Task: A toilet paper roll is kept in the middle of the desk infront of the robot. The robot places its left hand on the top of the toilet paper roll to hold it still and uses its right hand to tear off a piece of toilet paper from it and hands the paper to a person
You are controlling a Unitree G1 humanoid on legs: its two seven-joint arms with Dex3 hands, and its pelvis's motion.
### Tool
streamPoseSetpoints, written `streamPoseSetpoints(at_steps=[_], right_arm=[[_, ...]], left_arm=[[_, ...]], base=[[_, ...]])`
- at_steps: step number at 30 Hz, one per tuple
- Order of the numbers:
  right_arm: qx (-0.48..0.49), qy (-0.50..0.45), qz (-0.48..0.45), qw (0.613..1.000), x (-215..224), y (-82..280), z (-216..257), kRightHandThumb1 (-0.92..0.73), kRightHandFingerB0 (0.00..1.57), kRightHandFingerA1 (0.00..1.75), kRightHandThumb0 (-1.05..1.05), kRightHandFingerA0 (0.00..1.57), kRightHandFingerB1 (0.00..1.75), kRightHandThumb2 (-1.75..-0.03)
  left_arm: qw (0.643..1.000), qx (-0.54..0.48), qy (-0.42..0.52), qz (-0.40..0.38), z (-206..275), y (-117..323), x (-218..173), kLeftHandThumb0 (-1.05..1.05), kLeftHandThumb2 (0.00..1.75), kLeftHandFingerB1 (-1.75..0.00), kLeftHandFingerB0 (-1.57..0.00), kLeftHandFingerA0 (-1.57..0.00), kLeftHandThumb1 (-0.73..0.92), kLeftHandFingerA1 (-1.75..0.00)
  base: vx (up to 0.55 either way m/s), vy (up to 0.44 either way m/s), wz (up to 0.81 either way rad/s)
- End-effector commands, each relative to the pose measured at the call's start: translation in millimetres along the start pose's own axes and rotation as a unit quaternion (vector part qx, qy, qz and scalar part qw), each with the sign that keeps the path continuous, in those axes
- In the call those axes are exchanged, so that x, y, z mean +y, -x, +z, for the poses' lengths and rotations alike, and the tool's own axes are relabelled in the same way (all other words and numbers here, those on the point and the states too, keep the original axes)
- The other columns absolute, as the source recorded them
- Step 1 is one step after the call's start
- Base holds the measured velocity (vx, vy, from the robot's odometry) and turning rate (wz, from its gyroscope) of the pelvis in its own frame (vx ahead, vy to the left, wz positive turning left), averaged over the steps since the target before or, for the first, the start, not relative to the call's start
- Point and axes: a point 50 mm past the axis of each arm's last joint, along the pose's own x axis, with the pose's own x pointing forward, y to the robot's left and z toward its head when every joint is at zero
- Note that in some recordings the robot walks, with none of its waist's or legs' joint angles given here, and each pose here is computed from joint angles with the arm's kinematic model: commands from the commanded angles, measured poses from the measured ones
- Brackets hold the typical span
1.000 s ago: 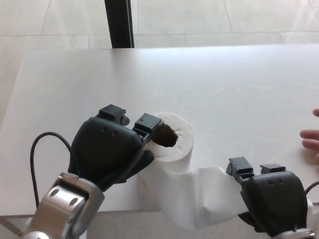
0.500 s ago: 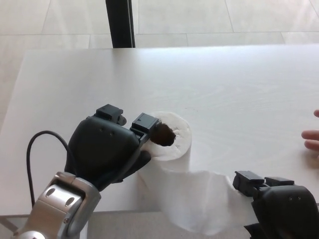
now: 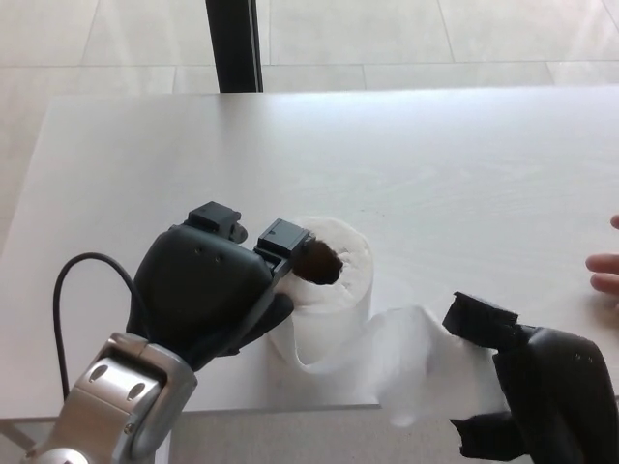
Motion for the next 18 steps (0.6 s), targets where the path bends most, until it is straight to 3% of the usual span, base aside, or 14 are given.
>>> streamPoseSetpoints(at_steps=[1,2,4,5,6,7,8,9,10,11,13,14,16,18], right_arm=[[0.157,-0.350,0.044,0.922,-5,-18,-4,-0.56,1.29,1.28,-0.15,1.23,1.30,-1.27],[0.179,-0.438,0.027,0.880,-6,-20,-1,-0.44,0.93,1.75,-0.25,1.10,1.63,-1.36],[0.182,-0.449,0.026,0.874,-6,-21,0,-0.44,0.93,1.75,-0.25,1.10,1.63,-1.36],[0.192,-0.464,0.019,0.864,-6,-22,0,-0.55,0.91,1.75,-0.29,1.10,1.62,-1.15],[0.199,-0.511,0.014,0.836,-6,-22,2,-0.64,0.88,1.75,-0.32,1.09,1.58,-1.03],[0.198,-0.548,0.018,0.813,-5,-23,3,-0.64,0.76,1.75,-0.34,1.08,1.67,-1.03],[0.211,-0.580,0.013,0.787,-4,-23,5,-0.63,0.81,1.75,-0.37,1.06,1.58,-0.97],[0.220,-0.606,0.006,0.765,-3,-24,6,-0.59,0.74,1.75,-0.35,1.06,1.57,-0.96],[0.224,-0.615,0.003,0.756,-3,-24,7,-0.59,0.74,1.75,-0.35,1.06,1.57,-0.96],[0.220,-0.627,0.003,0.748,-3,-24,8,-0.42,0.76,1.75,-0.31,1.07,1.65,-1.35],[0.216,-0.657,-0.002,0.723,-4,-26,12,-0.38,0.77,1.75,-0.32,1.08,1.66,-1.42],[0.215,-0.678,-0.022,0.702,-5,-28,16,-0.39,0.78,1.75,-0.30,1.08,1.67,-1.44],[0.225,-0.698,-0.044,0.678,-7,-30,19,-0.61,0.72,1.75,-0.34,1.08,1.68,-1.15],[0.210,-0.724,-0.055,0.654,-11,-35,22,-0.55,0.76,1.75,-0.34,1.11,1.73,-1.25]], left_arm=[[0.999,0.006,-0.011,-0.050,-8,6,-14,-0.47,0.62,-0.55,-0.47,-0.47,0.76,-0.67],[0.998,0.009,-0.017,-0.059,-8,6,-14,-0.48,0.63,-0.54,-0.45,-0.45,0.77,-0.66],[0.998,0.009,-0.018,-0.060,-8,6,-14,-0.48,0.63,-0.54,-0.45,-0.45,0.77,-0.66],[0.998,0.009,-0.018,-0.062,-8,6,-14,-0.48,0.63,-0.54,-0.45,-0.45,0.78,-0.66],[0.998,0.006,-0.022,-0.059,-8,7,-15,-0.48,0.63,-0.54,-0.46,-0.45,0.78,-0.66],[0.998,0.007,-0.021,-0.060,-8,7,-15,-0.48,0.63,-0.54,-0.45,-0.45,0.78,-0.65],[0.998,0.009,-0.015,-0.063,-8,8,-16,-0.48,0.63,-0.54,-0.44,-0.44,0.78,-0.66],[0.998,0.010,-0.015,-0.064,-8,8,-16,-0.48,0.63,-0.54,-0.44,-0.44,0.78,-0.65],[0.998,0.010,-0.014,-0.065,-8,8,-16,-0.48,0.63,-0.54,-0.44,-0.44,0.78,-0.65],[0.998,0.009,-0.014,-0.066,-7,9,-17,-0.48,0.63,-0.54,-0.44,-0.44,0.78,-0.65],[0.998,0.009,-0.015,-0.067,-7,9,-17,-0.48,0.63,-0.54,-0.44,-0.44,0.78,-0.65],[0.998,0.008,-0.014,-0.065,-6,9,-18,-0.48,0.63,-0.53,-0.45,-0.45,0.77,-0.65],[0.998,0.006,-0.015,-0.060,-5,10,-19,-0.48,0.62,-0.54,-0.47,-0.46,0.77,-0.65],[0.998,0.007,-0.010,-0.062,-4,11,-20,-0.48,0.62,-0.54,-0.46,-0.46,0.77,-0.66]], base=[[0.00,0.000,0.00],[0.00,0.000,0.00],[0.00,0.000,0.00],[0.00,0.000,0.00],[0.00,0.000,0.00],[0.00,0.000,0.00],[0.00,0.000,0.00],[0.00,0.000,0.00],[0.00,0.000,0.00],[0.00,0.000,0.00],[0.00,0.000,0.00],[0.00,0.000,0.00],[0.00,0.000,0.00],[0.00,0.000,0.00]])
